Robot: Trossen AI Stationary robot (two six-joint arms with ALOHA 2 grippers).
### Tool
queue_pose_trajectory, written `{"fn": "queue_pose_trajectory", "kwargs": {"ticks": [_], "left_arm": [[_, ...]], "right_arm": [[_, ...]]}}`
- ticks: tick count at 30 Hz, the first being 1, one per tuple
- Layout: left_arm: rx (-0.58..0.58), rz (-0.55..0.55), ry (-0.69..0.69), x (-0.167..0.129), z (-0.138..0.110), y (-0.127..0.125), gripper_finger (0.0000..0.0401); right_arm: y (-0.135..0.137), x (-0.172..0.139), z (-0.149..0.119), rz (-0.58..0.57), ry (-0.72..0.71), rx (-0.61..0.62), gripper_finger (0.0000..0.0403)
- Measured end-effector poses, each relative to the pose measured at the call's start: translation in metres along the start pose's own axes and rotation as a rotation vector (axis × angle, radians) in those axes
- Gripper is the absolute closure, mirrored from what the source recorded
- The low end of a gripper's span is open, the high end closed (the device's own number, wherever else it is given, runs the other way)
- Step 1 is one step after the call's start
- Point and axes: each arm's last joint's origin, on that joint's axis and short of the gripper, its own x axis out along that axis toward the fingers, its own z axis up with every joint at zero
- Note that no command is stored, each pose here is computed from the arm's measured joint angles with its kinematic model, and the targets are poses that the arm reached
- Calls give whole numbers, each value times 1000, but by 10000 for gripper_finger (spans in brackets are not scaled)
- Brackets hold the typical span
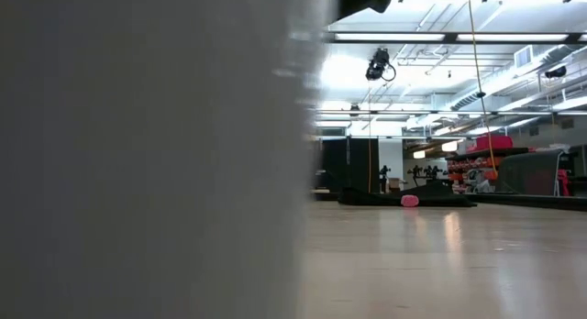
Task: Pick and placing Produce into tupperware
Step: Put the strawberry into the white basket
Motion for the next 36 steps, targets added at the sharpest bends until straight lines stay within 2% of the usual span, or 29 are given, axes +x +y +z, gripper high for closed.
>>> {"fn": "queue_pose_trajectory", "kwargs": {"ticks": [4,9,25,28,33,36], "left_arm": [[-14,-79,-18,10,0,5,275],[-3,-64,-55,10,4,6,282],[-19,-47,-2,10,-2,7,296],[-20,-43,-3,10,-1,7,318],[-21,-39,-4,10,-1,8,382],[-21,-39,-5,10,-1,7,392]], "right_arm": [[0,0,0,-1,3,-2,238],[0,0,0,-1,3,-2,238],[-1,1,0,-3,4,-2,238],[-1,1,0,-3,4,-2,238],[-1,1,0,-3,3,-2,238],[-1,1,0,-3,4,-2,238]]}}
